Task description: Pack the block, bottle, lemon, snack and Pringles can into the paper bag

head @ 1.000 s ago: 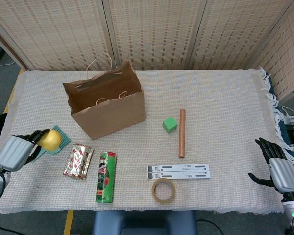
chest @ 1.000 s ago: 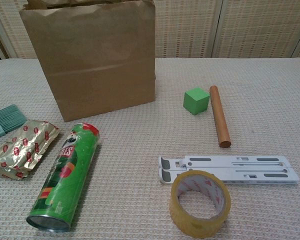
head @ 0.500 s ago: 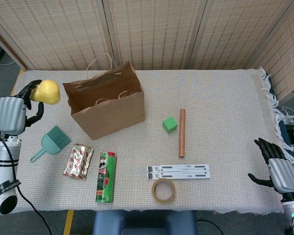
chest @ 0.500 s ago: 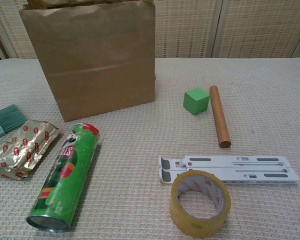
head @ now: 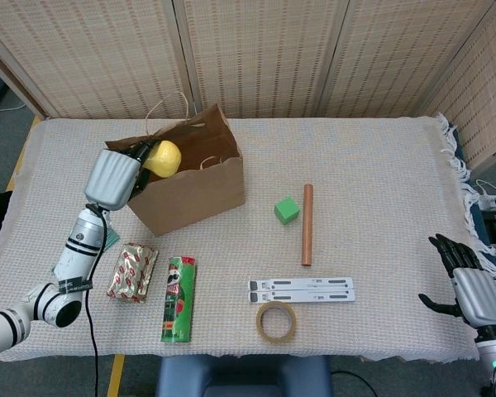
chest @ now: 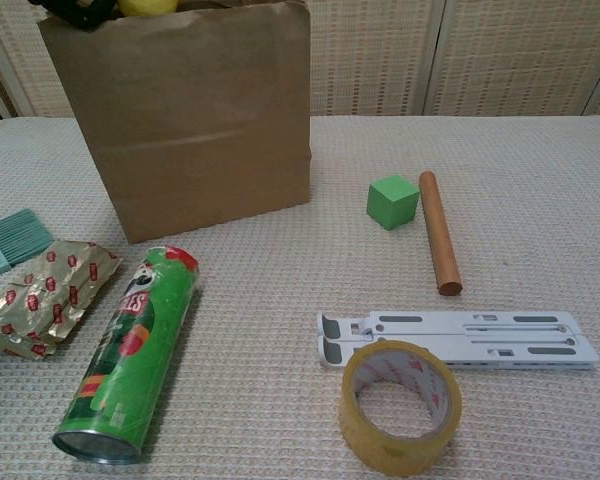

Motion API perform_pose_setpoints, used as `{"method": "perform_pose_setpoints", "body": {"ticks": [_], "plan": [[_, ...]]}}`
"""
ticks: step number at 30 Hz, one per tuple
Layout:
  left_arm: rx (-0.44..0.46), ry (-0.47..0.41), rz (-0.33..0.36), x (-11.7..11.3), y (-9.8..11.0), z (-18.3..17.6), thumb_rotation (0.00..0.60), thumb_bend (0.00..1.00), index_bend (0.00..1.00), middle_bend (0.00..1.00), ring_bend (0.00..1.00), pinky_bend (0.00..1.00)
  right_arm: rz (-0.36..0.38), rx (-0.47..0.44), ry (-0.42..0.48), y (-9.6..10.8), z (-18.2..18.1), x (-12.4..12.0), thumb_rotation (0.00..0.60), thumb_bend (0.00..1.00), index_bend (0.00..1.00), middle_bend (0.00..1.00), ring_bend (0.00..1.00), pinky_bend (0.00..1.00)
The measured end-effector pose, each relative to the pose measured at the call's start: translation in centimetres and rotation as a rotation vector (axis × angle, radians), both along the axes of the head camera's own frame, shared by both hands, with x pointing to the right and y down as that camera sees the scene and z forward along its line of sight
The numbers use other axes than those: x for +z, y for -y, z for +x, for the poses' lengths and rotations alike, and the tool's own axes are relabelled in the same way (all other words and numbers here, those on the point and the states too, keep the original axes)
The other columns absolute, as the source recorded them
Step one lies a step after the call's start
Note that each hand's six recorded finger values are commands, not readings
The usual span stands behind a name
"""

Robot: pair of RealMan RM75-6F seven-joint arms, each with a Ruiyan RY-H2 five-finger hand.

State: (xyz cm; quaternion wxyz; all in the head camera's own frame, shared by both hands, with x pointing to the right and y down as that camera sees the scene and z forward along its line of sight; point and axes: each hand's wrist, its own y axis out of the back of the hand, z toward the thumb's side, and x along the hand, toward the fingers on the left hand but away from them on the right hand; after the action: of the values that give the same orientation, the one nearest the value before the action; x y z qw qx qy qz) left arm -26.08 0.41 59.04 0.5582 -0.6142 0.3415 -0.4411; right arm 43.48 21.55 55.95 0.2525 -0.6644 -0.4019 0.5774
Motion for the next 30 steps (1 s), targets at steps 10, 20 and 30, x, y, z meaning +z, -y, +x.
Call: {"method": "perform_pose_setpoints", "body": {"ticks": [10, 20, 30], "plan": [[-0.027, 0.008, -0.007, 0.4, 0.0, 0.2, 0.600, 0.41, 0.02, 0.00, 0.00, 0.15, -0.002, 0.000, -0.001, 0.0, 0.0, 0.0, 0.600, 0.09, 0.00, 0.00, 0.00, 0.05], [-0.068, -0.095, 0.014, -2.1, -1.2, -2.4, 0.600, 0.47, 0.11, 0.03, 0.06, 0.27, 0.005, 0.003, -0.005, 0.0, 0.1, -0.1, 0.600, 0.09, 0.00, 0.00, 0.00, 0.05], [-0.104, -0.162, 0.061, -5.4, -5.3, -7.9, 0.600, 0.50, 0.43, 0.41, 0.43, 0.59, 0.002, 0.003, -0.001, 0.0, 0.0, 0.0, 0.600, 0.09, 0.00, 0.00, 0.00, 0.05]]}}
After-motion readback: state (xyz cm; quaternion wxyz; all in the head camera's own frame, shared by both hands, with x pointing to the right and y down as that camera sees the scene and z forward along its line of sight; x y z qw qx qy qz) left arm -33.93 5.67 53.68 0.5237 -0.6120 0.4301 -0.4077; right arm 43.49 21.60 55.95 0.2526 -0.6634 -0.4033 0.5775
